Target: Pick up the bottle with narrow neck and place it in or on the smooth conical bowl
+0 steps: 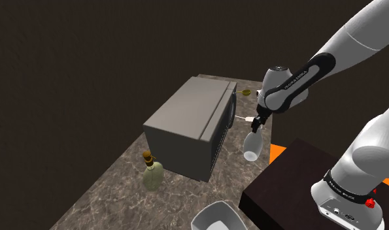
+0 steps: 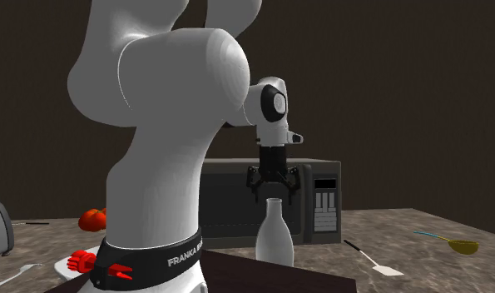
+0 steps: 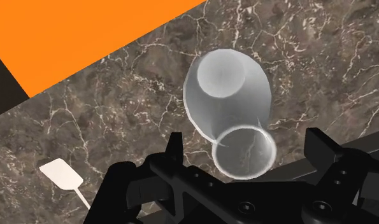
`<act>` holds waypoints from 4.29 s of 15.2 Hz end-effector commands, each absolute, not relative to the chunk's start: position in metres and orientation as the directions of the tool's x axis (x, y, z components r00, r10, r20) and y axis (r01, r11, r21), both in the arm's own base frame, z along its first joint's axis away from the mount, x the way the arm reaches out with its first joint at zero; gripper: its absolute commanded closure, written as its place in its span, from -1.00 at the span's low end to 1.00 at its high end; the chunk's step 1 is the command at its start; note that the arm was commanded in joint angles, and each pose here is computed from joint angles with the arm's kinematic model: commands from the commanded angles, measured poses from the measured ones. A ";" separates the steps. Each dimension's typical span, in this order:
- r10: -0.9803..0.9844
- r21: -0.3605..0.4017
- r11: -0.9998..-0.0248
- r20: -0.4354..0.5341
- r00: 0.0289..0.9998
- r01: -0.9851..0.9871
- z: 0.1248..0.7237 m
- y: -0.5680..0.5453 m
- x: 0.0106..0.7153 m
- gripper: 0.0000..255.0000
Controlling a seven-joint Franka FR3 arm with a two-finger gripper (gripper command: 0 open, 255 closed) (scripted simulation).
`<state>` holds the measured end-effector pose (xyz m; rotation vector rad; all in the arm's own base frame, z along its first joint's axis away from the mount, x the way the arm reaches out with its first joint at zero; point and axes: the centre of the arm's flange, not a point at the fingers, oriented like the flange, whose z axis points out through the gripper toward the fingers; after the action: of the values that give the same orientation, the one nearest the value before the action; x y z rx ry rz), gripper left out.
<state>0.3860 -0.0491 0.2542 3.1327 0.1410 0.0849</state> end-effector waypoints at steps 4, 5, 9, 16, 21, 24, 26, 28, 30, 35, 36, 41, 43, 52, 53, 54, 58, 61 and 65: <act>0.090 0.007 -0.996 0.055 0.994 0.089 0.230 -0.049 0.387 -1.00; 0.090 0.007 -0.996 0.055 0.994 0.089 0.230 -0.049 0.387 -1.00; 0.090 0.007 -0.996 0.055 0.994 0.089 0.230 -0.049 0.387 -1.00; 0.090 0.007 -0.996 0.054 0.994 0.090 0.230 -0.049 0.387 1.00; 0.090 0.007 -0.996 0.055 0.994 0.089 0.230 -0.049 0.387 1.00; 0.090 0.007 -0.996 0.055 0.994 0.089 0.245 -0.049 0.387 1.00; 0.090 0.007 -0.996 0.055 0.994 0.089 0.256 -0.049 0.387 1.00; 0.090 0.007 -0.996 0.055 0.994 0.089 0.266 -0.049 0.387 1.00; 0.090 0.007 -0.996 0.055 0.994 0.089 0.277 -0.049 0.387 1.00; 0.090 0.007 -0.996 0.055 0.994 0.089 0.303 -0.049 0.387 1.00; 0.090 0.007 -0.996 0.055 0.994 0.089 0.309 -0.049 0.387 1.00; 0.090 0.007 -0.996 0.055 0.994 0.089 0.335 -0.049 0.387 1.00; 0.090 0.007 -0.996 0.055 0.994 0.089 0.346 -0.049 0.387 1.00; 0.090 0.007 -0.996 0.055 0.994 0.089 0.388 -0.037 0.383 1.00; 0.090 0.007 -0.996 0.055 0.994 0.090 0.391 -0.025 0.378 1.00; 0.090 0.007 -0.996 0.055 0.994 0.090 0.394 -0.013 0.374 1.00; 0.090 0.007 -0.996 0.055 0.994 0.089 0.404 0.036 0.355 1.00; 0.090 0.007 -0.996 0.055 0.994 0.089 0.411 0.072 0.342 1.00; 0.090 0.007 -0.996 0.055 0.994 0.089 0.422 0.121 0.324 1.00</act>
<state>0.3280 0.1089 0.4198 3.1322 0.1438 0.0863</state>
